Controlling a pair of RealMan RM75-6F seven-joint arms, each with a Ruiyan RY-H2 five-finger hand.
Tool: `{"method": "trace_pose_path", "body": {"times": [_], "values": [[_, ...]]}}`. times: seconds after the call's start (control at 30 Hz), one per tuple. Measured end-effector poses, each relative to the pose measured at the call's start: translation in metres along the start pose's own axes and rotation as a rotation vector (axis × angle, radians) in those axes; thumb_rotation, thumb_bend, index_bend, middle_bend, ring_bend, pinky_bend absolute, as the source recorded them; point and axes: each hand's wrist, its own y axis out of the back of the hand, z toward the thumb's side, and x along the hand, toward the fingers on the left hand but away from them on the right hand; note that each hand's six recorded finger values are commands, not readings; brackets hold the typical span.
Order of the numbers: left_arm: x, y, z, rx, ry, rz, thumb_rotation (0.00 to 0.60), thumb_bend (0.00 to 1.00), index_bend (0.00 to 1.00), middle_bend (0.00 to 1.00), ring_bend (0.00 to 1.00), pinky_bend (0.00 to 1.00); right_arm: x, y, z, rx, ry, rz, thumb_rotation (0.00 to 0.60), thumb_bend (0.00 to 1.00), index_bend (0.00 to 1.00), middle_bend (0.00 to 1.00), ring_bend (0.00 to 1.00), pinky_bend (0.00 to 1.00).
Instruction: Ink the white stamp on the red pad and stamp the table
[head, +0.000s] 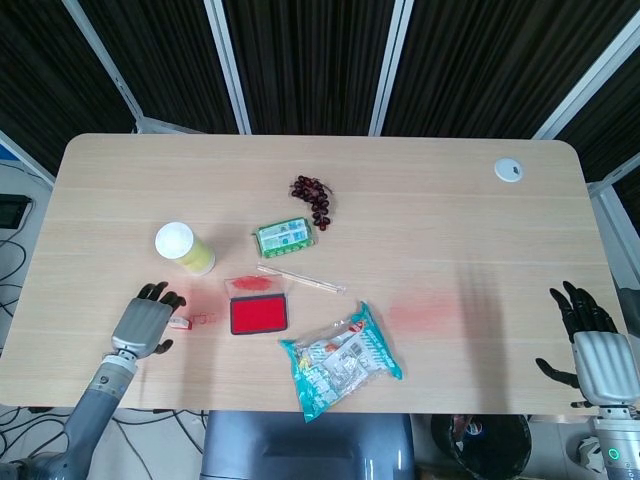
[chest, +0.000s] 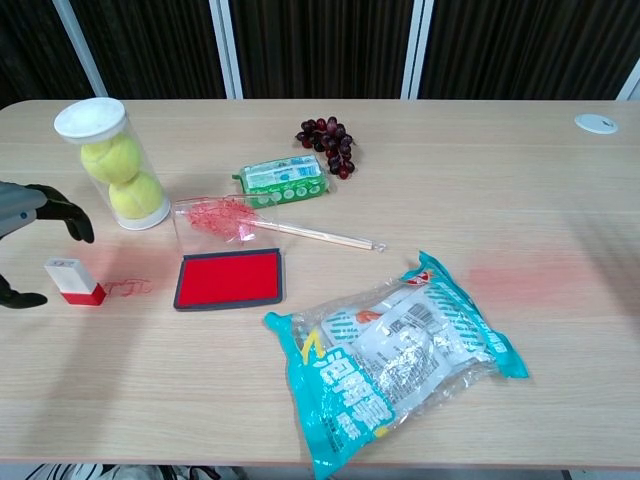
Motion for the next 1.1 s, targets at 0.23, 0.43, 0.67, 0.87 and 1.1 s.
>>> {"method": "trace_pose_path", "body": {"times": [0.23,0.43,0.67,0.87,1.1], "values": [[0.006,-0.004,0.004,0.007,0.0,-0.008,0.6,0.21,0.36,0.33,0.11,0.15,0.0,0.0,0.0,-0.002,0.0,-0.002,0.6,0.17,0.1,0.0,0.0,0.19],[0.009,-0.007,0.005,0.011,0.005,-0.011,0.6,0.24,0.39,0.36,0.13,0.17,0.0,0.0,0.0,-0.005,0.0,-0.002,0.6,0.17,0.1,0.0,0.0,0.19],[0.012,-0.007,0.004,0.015,0.012,-0.006,0.6,0.26,0.42,0.39,0.15,0.18,-0.001,0.001,0.0,-0.007,0.002,-0.002,0.6,0.17,0.1,0.0,0.0,0.19],[0.014,-0.009,0.006,0.016,0.013,-0.007,0.6,0.28,0.44,0.41,0.16,0.18,0.0,0.001,0.0,-0.008,0.001,-0.003,0.6,0.17,0.1,0.0,0.0,0.19],[0.017,-0.009,0.006,0.013,0.021,-0.008,0.6,0.29,0.47,0.44,0.16,0.19,0.0,0.001,0.0,-0.01,0.003,-0.006,0.6,0.17,0.1,0.0,0.0,0.19]]}}
